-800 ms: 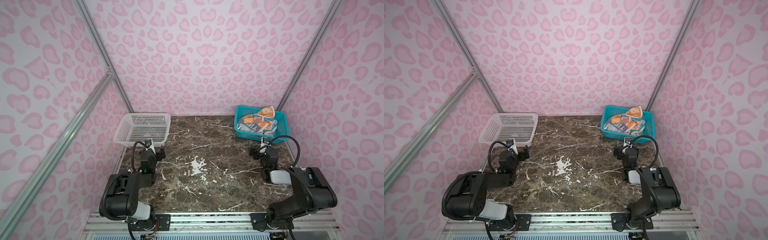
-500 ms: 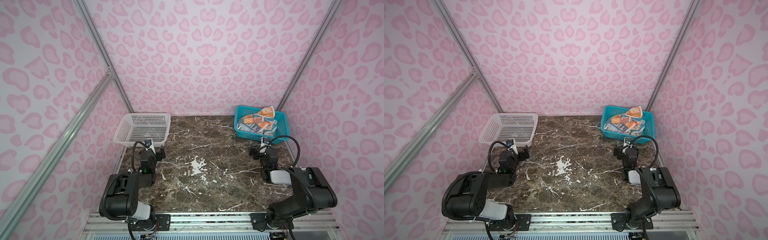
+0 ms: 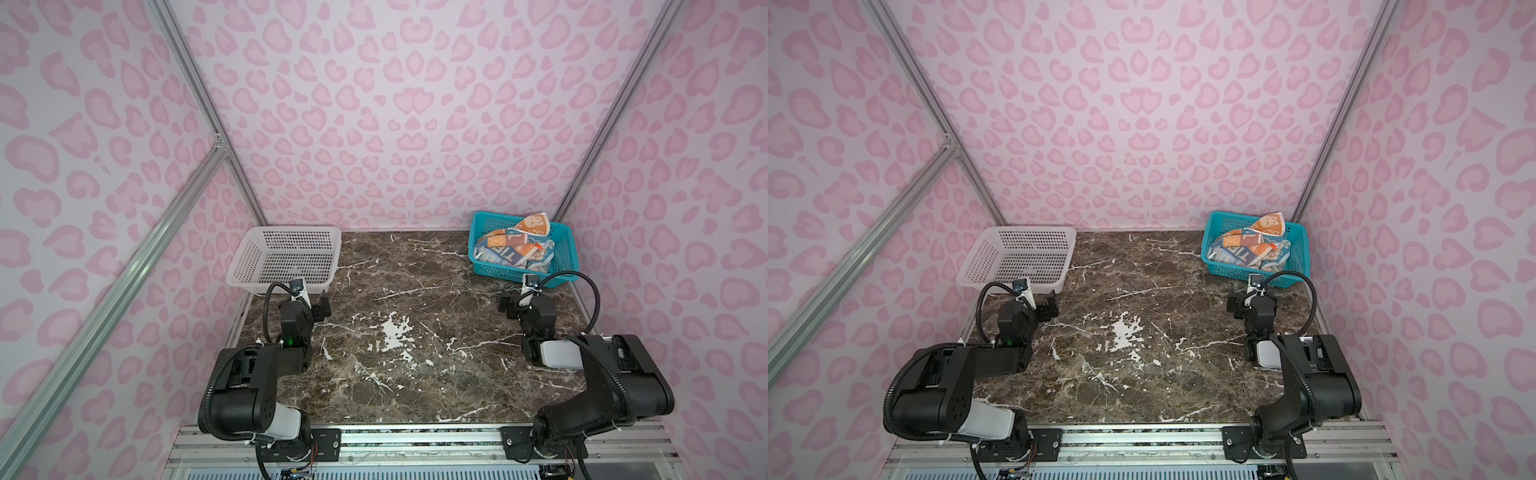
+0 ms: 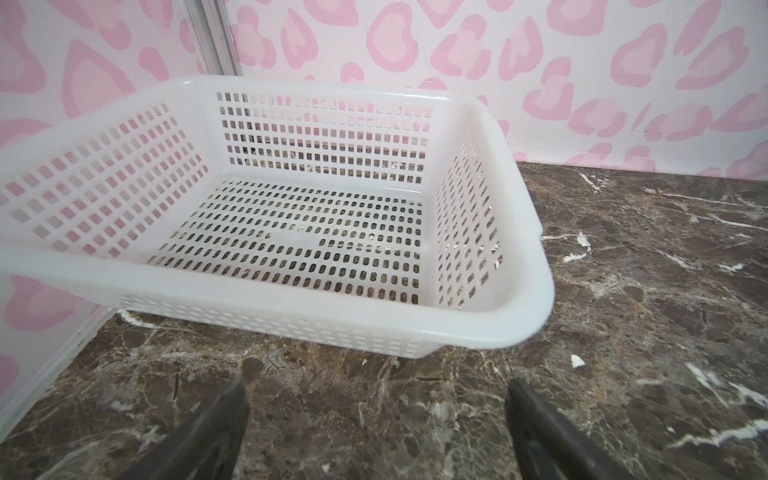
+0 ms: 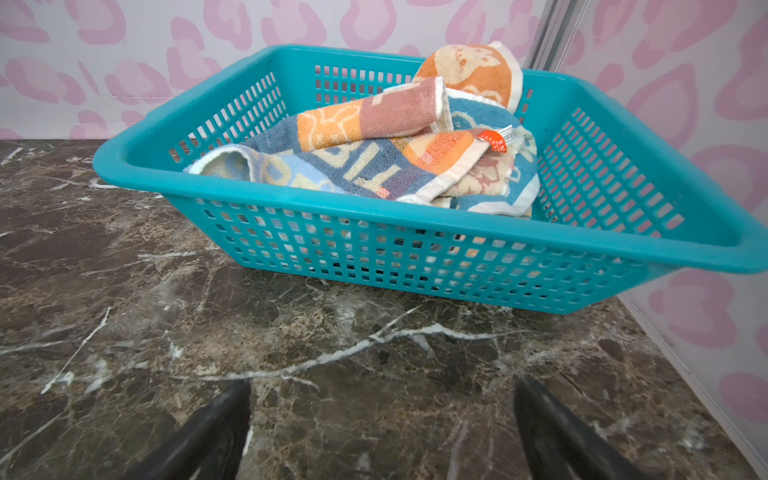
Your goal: Fold and stack the towels
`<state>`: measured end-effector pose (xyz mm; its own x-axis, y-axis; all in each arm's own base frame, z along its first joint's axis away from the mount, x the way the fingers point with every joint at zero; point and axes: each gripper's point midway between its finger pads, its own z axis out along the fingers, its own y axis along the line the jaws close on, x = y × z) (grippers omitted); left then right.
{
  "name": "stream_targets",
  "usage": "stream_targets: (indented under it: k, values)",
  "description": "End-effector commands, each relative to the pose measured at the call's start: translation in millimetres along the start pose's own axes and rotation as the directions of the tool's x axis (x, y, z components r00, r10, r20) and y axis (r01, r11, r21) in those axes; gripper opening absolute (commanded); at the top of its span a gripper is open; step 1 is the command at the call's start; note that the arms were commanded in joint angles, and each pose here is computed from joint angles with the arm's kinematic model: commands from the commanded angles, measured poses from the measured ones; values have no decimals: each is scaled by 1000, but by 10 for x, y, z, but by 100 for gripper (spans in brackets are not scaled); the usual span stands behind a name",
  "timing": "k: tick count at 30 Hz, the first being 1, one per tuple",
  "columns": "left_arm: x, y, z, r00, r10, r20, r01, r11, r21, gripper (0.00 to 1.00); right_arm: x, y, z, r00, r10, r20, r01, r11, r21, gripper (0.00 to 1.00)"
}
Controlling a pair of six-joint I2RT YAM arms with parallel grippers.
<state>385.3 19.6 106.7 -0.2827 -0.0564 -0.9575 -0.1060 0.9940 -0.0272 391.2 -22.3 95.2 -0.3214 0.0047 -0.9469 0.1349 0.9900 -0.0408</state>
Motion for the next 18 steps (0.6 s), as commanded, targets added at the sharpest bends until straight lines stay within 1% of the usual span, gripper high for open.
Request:
stream_targets:
  k: [1,6,9,15,18]
  values:
    - [-97,-3,8,999,0,35,0,1000,2,97,-28,-6,7,1000,7,8,-7,1000,4,99]
    - [-106,-3,-3,999,0,41,0,1000,3,97,-23,-13,-7,1000,6,11,-6,1000,5,99]
    - [-157,24,-16,999,-7,38,7,1000,-16,97,-93,-8,-39,999,2,36,-3,1000,1,100]
    - [-420,28,-167,998,0,66,2,999,-32,97,-307,37,-147,999,-24,25,24,1000,-1,100]
    - [-690,62,-287,990,-31,138,38,998,-52,97,-504,108,-219,999,-37,39,38,999,-25,100]
